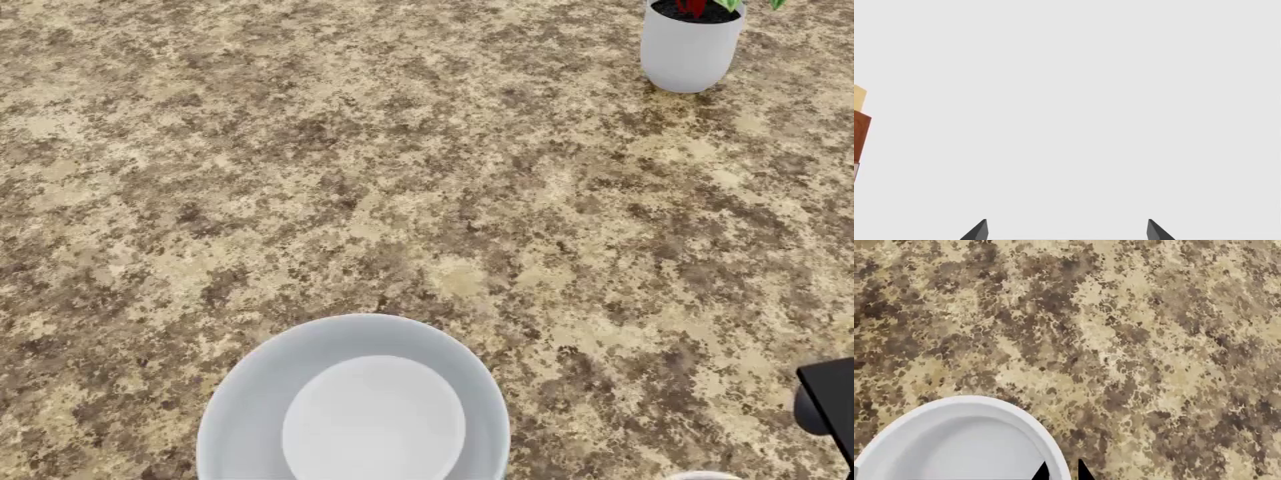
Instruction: Stack the bowls from largest to smallest.
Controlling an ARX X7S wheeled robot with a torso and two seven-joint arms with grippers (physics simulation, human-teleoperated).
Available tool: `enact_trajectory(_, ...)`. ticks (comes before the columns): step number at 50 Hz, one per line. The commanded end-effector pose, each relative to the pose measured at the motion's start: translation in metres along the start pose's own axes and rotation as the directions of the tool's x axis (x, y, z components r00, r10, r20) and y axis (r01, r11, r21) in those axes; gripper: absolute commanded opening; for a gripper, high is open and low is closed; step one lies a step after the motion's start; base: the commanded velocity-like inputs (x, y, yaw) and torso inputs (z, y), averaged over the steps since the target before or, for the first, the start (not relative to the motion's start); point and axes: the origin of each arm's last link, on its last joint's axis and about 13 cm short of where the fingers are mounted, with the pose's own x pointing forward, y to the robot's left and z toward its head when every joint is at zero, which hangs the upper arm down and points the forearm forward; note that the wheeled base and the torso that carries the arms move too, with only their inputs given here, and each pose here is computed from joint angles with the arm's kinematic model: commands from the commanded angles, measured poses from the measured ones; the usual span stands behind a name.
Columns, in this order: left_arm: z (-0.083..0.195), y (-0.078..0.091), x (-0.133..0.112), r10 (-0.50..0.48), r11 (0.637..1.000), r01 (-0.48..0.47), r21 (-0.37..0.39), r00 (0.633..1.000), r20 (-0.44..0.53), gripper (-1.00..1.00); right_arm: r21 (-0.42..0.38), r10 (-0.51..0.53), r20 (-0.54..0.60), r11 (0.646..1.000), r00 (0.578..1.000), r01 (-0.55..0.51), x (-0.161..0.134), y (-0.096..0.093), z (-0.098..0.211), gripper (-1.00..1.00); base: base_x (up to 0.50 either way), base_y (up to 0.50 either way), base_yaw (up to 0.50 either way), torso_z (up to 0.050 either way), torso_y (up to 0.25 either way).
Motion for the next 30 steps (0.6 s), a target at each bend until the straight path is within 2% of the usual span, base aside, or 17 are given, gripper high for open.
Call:
enact_trajectory(1,-0.001,0.005,0.003,0.022,1.000,-0.022,0.003,1.000,-0.002,1.00,-0.032,0.035,0.021,0.999,0.999,-0.034,-0.001,0.003,0.005,-1.00,0.00,0.00,0.00,0.000,0.000)
enact_trajectory(30,0.000,0.003,0.002,0.018,1.000,-0.018,0.006,1.000,-0.009,1.00,-0.041,-0.037,0.184,0.998,0.982,0.045,-0.046,-0.001,0.041,-1.00,0.00,0.00,0.00,0.000,0.000)
